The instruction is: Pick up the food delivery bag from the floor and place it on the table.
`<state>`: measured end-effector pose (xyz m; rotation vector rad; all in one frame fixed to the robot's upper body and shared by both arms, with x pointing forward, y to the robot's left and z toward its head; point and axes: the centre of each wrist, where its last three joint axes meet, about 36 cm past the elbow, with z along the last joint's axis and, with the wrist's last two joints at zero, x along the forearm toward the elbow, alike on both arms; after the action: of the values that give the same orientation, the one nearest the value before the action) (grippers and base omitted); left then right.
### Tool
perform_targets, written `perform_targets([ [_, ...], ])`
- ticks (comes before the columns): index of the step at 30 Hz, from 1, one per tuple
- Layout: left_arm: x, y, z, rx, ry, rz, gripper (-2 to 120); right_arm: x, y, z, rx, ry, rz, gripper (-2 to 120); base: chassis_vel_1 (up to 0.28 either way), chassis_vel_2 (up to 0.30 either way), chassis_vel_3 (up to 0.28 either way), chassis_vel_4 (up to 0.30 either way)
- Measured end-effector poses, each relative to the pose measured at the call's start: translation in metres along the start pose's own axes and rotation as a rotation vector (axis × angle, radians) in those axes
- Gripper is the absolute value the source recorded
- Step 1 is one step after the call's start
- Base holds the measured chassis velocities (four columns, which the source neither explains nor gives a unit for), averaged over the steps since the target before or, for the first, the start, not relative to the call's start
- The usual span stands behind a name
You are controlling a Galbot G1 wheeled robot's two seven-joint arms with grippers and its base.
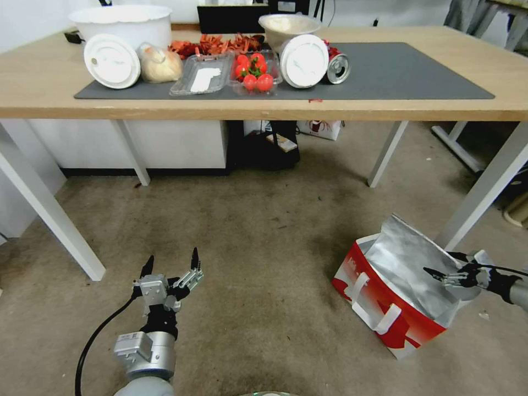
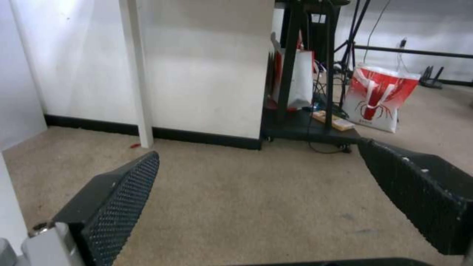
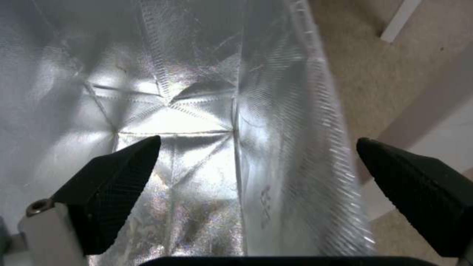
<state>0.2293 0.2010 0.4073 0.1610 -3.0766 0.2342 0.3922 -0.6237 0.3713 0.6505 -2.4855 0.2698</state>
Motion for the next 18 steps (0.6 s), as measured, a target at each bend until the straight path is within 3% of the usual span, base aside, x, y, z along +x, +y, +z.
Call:
perform_targets([
  [9,-0.002,0.003,0.003,-0.007,-0.003,-0.014,100,0.0,-0.005,0.005,-0.005,0.029,0.0,100,0.0,0.0,0.0,0.0],
  [12,-0.003,0.003,0.003,-0.006,-0.004,-0.015,100,0.002,-0.006,0.004,-0.007,0.033,-0.006,96,0.0,0.0,0.0,0.0],
  [18,-0.006,0.003,0.002,-0.004,-0.011,-0.018,100,0.009,-0.009,0.004,-0.01,0.037,-0.003,74,0.0,0.0,0.0,0.0],
])
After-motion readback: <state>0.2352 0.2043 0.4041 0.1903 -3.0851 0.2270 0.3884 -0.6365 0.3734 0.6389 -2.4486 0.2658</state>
